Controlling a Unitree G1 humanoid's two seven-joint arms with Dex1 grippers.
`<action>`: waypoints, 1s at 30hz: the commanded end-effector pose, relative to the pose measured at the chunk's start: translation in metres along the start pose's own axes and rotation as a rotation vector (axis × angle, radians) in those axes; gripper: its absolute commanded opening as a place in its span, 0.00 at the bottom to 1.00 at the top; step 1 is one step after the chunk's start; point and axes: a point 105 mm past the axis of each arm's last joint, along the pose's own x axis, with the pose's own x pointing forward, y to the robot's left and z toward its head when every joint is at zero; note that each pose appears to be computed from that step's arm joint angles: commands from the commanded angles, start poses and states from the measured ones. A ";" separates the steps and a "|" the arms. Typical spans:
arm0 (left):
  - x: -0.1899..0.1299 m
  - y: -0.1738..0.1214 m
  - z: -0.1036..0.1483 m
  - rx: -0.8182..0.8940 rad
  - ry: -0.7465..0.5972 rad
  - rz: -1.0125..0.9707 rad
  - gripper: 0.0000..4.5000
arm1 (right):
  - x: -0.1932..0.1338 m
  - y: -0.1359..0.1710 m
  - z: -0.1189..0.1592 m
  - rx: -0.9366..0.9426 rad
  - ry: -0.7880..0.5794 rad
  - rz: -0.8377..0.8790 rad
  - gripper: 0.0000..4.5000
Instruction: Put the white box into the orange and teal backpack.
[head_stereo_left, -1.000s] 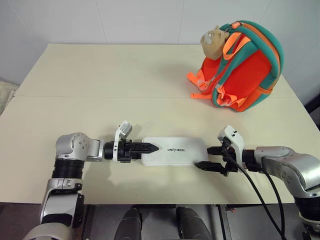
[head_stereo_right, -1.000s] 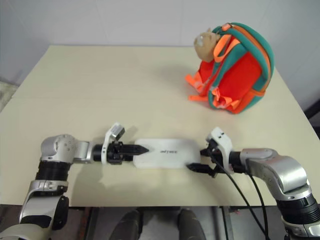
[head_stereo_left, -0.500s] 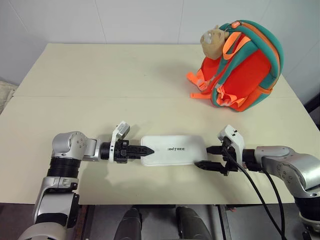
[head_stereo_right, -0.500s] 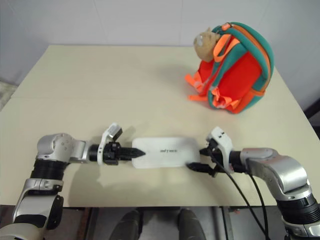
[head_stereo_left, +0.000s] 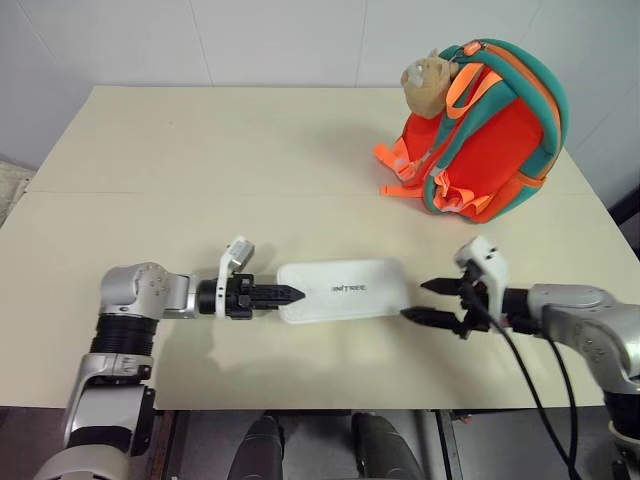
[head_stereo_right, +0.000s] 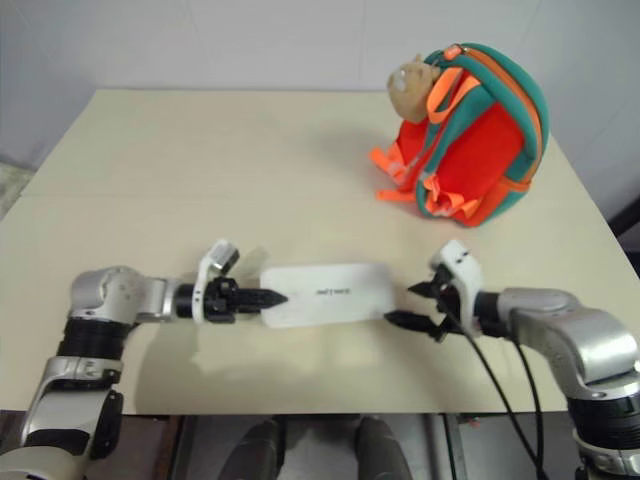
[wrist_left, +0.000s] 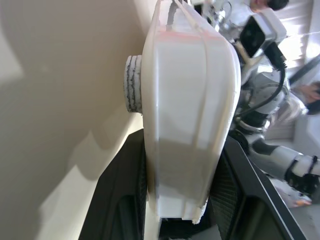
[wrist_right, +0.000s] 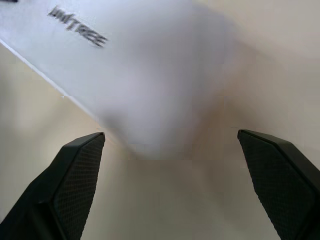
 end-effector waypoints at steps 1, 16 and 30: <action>-0.016 -0.007 0.012 0.061 -0.048 0.007 0.29 | -0.021 -0.018 0.022 -0.053 -0.086 -0.106 1.00; -0.026 0.001 0.003 0.117 -0.058 0.068 0.29 | -0.017 -0.100 0.123 -0.170 -0.491 -0.521 1.00; -0.023 0.003 0.004 0.135 -0.107 0.065 0.29 | 0.039 -0.128 0.161 -0.056 -0.610 -0.542 1.00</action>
